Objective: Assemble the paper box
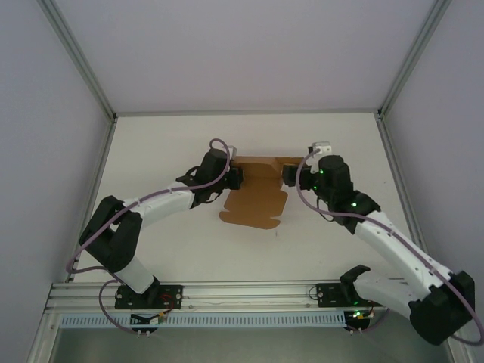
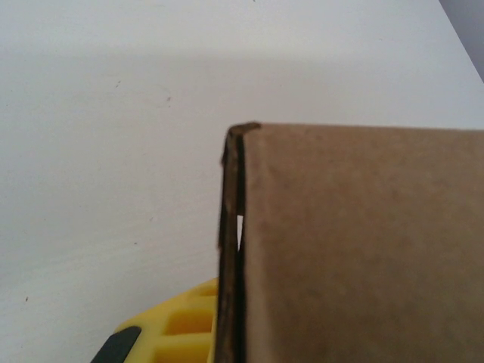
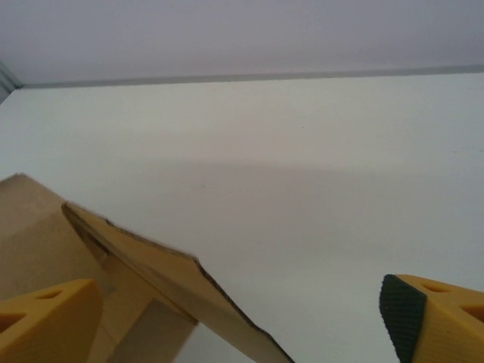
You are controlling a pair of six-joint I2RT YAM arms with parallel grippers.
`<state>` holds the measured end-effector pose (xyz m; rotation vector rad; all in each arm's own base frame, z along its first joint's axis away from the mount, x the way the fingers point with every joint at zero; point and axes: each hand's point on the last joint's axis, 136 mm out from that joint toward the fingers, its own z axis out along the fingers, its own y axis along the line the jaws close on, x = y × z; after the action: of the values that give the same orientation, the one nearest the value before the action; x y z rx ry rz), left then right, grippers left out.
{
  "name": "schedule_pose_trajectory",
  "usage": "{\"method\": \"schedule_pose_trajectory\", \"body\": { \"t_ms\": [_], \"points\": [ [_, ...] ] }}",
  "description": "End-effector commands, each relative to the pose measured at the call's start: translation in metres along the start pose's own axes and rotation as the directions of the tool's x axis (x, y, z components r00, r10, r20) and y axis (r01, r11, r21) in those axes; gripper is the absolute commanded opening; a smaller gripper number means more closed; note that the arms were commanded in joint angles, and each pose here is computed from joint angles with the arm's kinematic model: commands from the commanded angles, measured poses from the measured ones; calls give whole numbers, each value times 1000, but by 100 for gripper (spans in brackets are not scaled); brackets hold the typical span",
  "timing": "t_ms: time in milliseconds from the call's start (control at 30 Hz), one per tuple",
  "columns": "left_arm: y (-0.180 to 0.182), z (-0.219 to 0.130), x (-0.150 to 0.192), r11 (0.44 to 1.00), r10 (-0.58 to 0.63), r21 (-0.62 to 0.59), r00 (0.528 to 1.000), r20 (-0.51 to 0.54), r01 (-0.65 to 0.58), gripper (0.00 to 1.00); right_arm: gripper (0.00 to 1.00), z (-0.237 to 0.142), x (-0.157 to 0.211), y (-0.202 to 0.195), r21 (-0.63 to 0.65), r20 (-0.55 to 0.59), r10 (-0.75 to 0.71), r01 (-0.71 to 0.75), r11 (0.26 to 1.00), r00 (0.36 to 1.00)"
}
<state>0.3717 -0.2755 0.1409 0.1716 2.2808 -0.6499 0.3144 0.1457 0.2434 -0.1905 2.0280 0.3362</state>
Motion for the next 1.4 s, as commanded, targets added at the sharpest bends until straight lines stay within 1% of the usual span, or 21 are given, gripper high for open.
{"method": "schedule_pose_trajectory", "body": {
  "t_ms": [0,67,100,167,300,333,400,433,467,567,600,633,667,733,800,933,1000,1067,1233,1333,1367],
  "points": [
    [-13,-16,-16,997,47,58,998,40,-49,0,88,-7,32,12,-137,-122,-106,89,987,987],
    [-16,-17,-16,995,60,74,997,38,-62,0,83,-7,35,18,-190,-146,-138,110,976,980],
    [-17,-18,-17,995,63,79,997,39,-66,0,81,-4,35,17,-188,-162,-141,110,976,977],
    [-19,-19,-16,993,71,90,997,36,-74,0,72,1,36,16,-193,-191,-155,118,974,969],
    [-19,-18,-14,993,79,89,997,24,-81,0,48,9,27,20,-210,-194,-168,126,970,966],
    [-17,-18,-14,994,77,80,997,22,-79,0,45,10,26,22,-214,-196,-168,125,969,966],
    [-16,-17,-13,994,79,72,997,18,-80,0,45,9,19,20,-197,-186,-163,125,972,969],
    [-15,-16,-12,994,79,70,997,15,-80,0,48,8,18,18,-184,-184,-162,128,975,970],
    [-15,-16,-12,994,79,70,997,14,-80,0,54,8,17,15,-170,-180,-163,133,976,970],
    [-14,-14,-10,995,82,65,997,4,-82,0,54,6,15,11,-148,-176,-168,143,979,970],
    [-13,-13,-10,995,82,59,997,0,-82,0,52,6,15,10,-142,-177,-167,142,980,970],
    [-13,-13,-11,995,81,57,997,1,-81,0,45,5,15,12,-149,-183,-167,141,979,969],
    [-13,-13,-10,995,80,57,997,0,-80,0,41,5,17,14,-167,-191,-192,161,973,963],
    [-12,-13,-11,996,75,53,997,4,-75,0,35,6,18,14,-167,-212,-190,156,974,959],
    [-10,-13,-11,996,73,42,997,4,-73,0,33,7,20,7,-132,-235,-187,160,978,954],
    [-6,-12,-10,997,72,18,997,1,-72,0,37,4,23,-7,-58,-264,-183,174,983,947],
    [-3,-11,-8,997,72,7,997,-3,-72,0,38,0,24,-8,-53,-267,-185,177,983,946],
    [-2,-10,-7,997,74,2,997,-4,-74,0,36,-4,24,-7,-58,-265,-186,176,983,946],
    [-4,-10,-8,997,75,10,997,-6,-75,0,35,-6,25,-3,-85,-270,-185,168,982,945],
    [-2,-9,-8,997,78,3,997,-8,-78,0,44,-7,25,-1,-93,-270,-187,167,981,945],
    [-1,-9,-8,997,79,0,997,-8,-79,0,45,-9,25,0,-99,-268,-188,168,981,945]
  ]
}}
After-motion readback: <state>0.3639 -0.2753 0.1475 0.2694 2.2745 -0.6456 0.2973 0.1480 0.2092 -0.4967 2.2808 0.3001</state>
